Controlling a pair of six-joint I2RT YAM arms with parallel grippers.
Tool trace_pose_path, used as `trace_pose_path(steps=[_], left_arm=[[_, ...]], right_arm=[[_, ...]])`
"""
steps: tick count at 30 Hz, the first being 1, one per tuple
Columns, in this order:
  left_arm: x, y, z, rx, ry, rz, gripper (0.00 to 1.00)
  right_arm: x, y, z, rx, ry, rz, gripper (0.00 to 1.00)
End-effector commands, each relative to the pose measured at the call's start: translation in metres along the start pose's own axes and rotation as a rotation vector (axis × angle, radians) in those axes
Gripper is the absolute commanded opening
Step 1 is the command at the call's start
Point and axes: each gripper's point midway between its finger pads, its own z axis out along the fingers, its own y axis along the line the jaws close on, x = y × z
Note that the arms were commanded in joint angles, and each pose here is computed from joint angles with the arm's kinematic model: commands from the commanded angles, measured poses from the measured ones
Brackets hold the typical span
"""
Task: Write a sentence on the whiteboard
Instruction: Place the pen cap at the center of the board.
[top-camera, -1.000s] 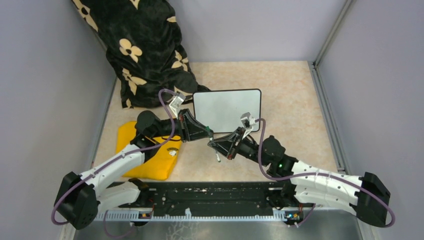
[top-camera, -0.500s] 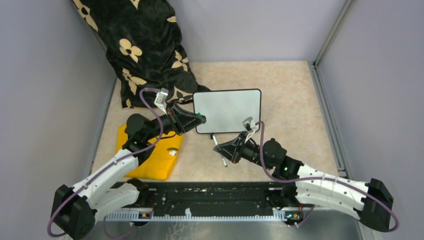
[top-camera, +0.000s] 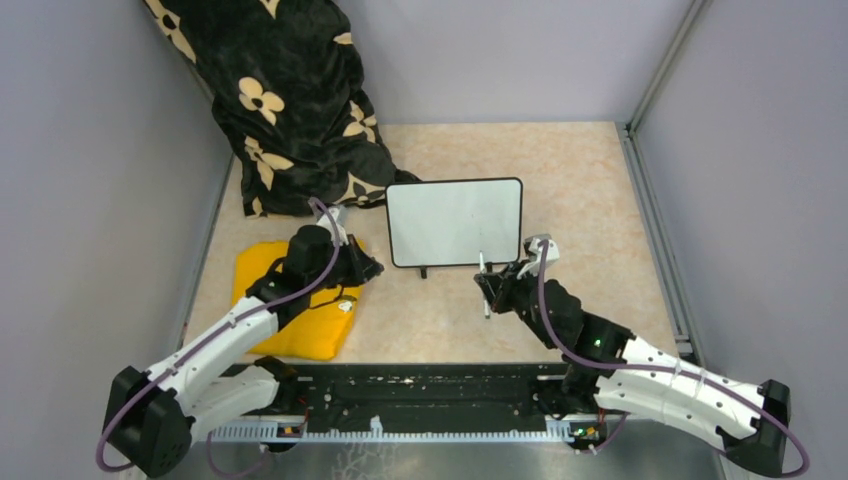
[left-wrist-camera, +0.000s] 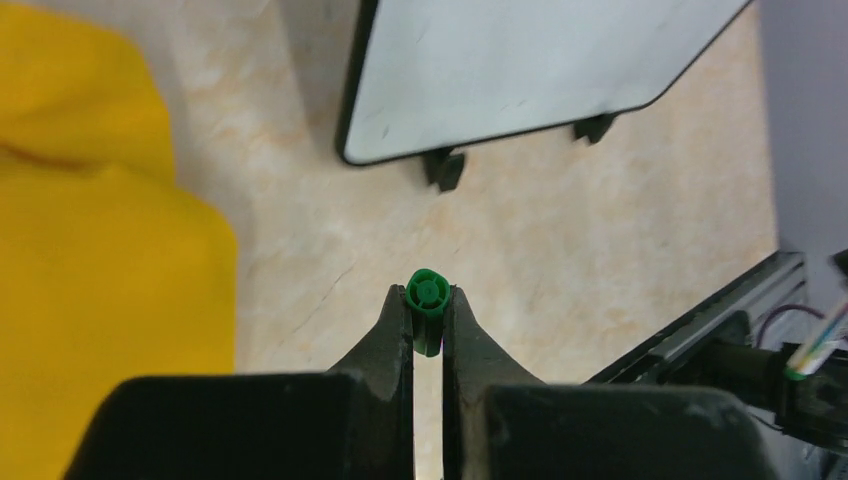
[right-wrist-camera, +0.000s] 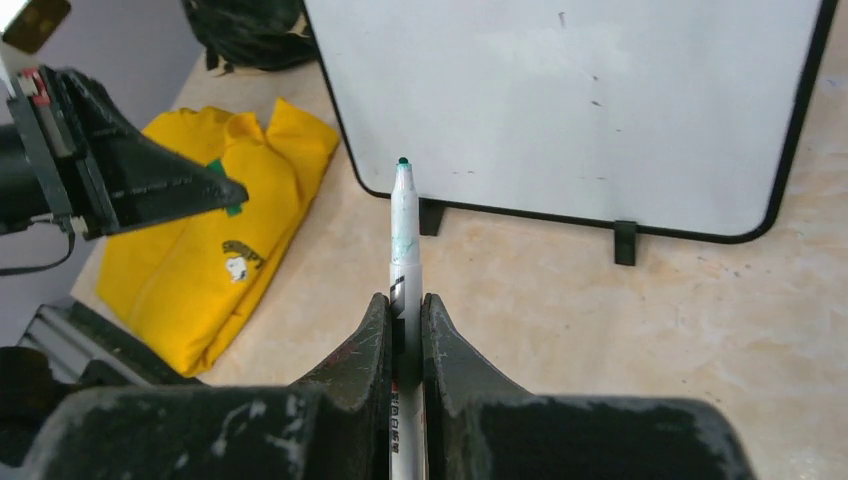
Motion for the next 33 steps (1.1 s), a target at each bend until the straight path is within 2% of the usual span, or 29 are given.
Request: trace_pose_path(steps=[1,10,17,27,33], left_arm=[[0.055,0.042,0.000,-0.154,0.181,-0.058,0.00],[0.093,0.048,0.030,-0.174,0.352,-0.126,0.00],[0.111,0.050,0.047,-0.213,0.395,-0.093,0.00],[0.119,0.051,0.058,-0.240,0.421,-0.060,0.20],[0.122,0.054,0.057,-0.247,0.425,-0.058,0.26]], right_arm=[[-0.010,-0.015,-0.003,0.087,-0.040,0.001,0.00],[-0.002,-0.013,0.003,0.081,-0.019,-0.003,0.00],[0.002,-0.015,0.003,0.087,-0.012,-0.011,0.00],[0.004,-0.017,0.003,0.088,-0.006,-0.017,0.00],[0.006,-0.019,0.003,0.092,-0.003,-0.023,0.00]])
